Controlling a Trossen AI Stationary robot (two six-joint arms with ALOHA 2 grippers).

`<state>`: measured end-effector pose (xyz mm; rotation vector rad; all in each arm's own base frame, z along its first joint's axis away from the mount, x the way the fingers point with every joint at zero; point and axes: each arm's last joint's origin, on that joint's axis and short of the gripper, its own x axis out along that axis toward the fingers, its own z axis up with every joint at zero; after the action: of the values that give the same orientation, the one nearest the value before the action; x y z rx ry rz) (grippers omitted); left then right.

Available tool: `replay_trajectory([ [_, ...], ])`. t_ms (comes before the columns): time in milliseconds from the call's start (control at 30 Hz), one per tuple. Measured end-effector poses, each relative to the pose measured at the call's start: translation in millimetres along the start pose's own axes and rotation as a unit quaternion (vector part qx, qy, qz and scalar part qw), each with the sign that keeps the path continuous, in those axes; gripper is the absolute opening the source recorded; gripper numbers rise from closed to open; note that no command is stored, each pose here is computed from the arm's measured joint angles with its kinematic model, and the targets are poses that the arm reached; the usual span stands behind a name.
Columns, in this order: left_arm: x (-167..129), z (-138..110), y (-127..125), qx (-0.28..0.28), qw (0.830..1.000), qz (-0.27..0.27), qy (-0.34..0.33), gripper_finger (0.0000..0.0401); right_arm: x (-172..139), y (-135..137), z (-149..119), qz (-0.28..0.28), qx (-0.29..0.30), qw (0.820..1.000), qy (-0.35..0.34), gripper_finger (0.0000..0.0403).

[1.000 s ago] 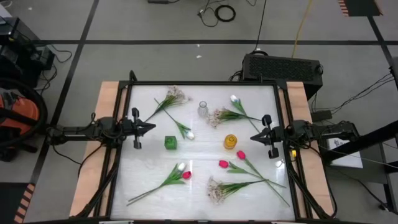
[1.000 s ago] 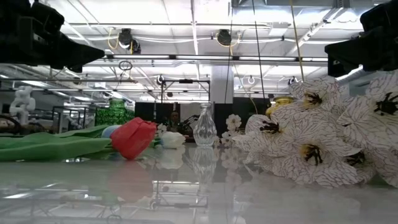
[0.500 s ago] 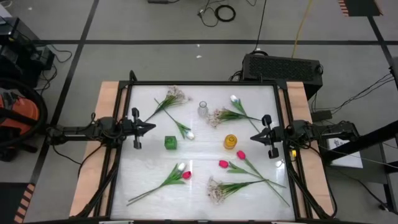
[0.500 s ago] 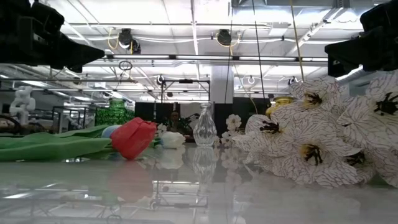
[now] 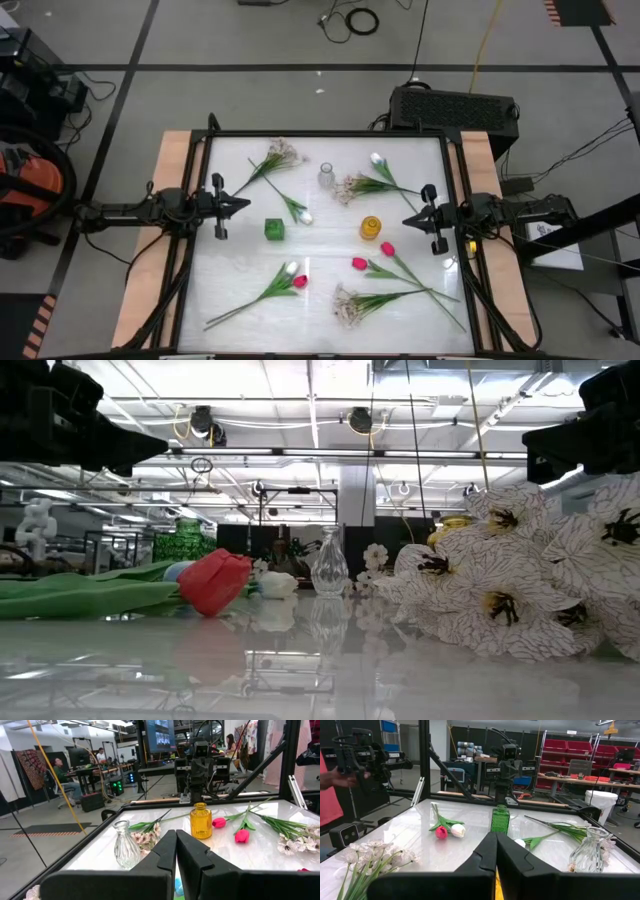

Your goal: Sort flowers into vase by color

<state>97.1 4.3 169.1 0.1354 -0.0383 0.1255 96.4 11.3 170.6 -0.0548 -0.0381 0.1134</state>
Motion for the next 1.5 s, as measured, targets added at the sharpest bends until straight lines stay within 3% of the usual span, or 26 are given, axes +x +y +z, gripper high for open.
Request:
replay_trajectory([
  [533, 0.0, 0.0, 0.0, 0.000, 1.000, 0.000, 0.000, 0.0018, 0.0, 0.0, 0.0, 0.000, 0.003, 1.000, 0.000, 0.0000],
  [733, 0.0, 0.1, 0.0, 0.000, 1.000, 0.000, 0.000, 0.0018, 0.0, 0.0, -0.4, 0.000, 0.082, 0.997, 0.002, 0.0000],
  [867, 0.0, 0.0, 0.0, 0.000, 1.000, 0.000, 0.000, 0.0018, -0.1, -1.0, 7.4, -0.009, 0.097, 0.995, -0.023, 0.0000],
  [967, 0.0, 0.0, 0.0, 0.000, 1.000, 0.000, 0.000, 0.0018, -2.4, -2.5, 29.7, -0.012, 0.113, 0.993, -0.045, 0.0000],
  [1100, 0.1, -0.6, -0.1, 0.000, 1.000, 0.000, 0.003, 0.0018, -4.8, -6.7, 74.5, -0.041, 0.114, 0.992, -0.026, 0.0000],
  [1300, 0.1, -0.2, 0.6, 0.000, 1.000, 0.011, 0.003, 0.0018, 2.0, -15.6, 179.3, -0.094, 0.077, 0.993, 0.015, 0.0000],
  [1500, 0.2, -0.5, 0.6, 0.000, 1.000, 0.012, 0.004, 0.0018, 28.0, -26.5, 289.9, -0.175, 0.003, 0.985, 0.009, 0.0000],
])
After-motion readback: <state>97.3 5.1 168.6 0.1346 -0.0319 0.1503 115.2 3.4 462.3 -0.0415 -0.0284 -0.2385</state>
